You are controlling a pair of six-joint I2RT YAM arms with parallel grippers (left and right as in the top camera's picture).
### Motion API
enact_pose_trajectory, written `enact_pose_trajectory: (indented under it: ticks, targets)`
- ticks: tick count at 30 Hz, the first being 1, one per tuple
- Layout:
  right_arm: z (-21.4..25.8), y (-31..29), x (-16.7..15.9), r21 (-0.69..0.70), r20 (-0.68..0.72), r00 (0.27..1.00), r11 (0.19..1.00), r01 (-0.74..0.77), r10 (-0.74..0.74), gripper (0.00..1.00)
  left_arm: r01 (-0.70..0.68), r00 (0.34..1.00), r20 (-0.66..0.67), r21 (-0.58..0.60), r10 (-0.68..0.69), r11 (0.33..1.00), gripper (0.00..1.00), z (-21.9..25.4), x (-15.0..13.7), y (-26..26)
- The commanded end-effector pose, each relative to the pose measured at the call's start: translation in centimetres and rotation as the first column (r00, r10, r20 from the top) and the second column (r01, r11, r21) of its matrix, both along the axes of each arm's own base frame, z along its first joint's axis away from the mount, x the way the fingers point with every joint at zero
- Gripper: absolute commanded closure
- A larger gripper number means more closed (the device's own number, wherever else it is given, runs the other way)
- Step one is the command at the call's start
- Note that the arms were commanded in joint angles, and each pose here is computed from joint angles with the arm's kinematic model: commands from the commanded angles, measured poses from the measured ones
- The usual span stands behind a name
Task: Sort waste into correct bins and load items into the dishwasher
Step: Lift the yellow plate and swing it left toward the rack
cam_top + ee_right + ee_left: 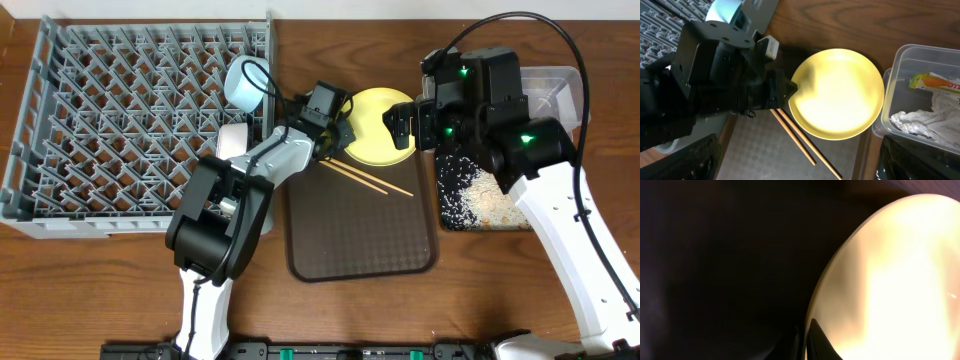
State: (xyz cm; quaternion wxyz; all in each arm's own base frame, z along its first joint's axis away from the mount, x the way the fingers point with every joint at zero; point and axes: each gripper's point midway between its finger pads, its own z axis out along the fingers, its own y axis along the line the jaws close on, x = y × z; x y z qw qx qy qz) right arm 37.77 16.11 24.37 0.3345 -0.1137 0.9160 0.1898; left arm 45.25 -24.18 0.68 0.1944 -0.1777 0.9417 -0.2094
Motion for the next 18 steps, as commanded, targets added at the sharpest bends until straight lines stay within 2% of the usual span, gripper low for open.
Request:
enact_pose_trajectory:
  ticks: [1, 12, 18]
  targets:
    - [0.3, 0.2, 0.2, 0.008, 0.001, 1.0, 1.0, 0.004, -0.004, 0.01, 0.051, 0.998, 0.041, 0.043, -0.052, 0.998, 0.93, 0.9, 0.6, 1.2]
    - [0.3, 0.2, 0.2, 0.009, 0.001, 1.0, 1.0, 0.003, -0.003, 0.01, 0.157, 0.959, 0.206, 0.181, -0.193, 0.971, 0.93, 6.8, 1.7, 2.5]
    - [0.3, 0.2, 0.2, 0.008, 0.001, 1.0, 1.0, 0.004, -0.004, 0.01, 0.151, 0.925, 0.293, 0.301, -0.242, 0.942, 0.92, 11.6, 1.6, 4.3]
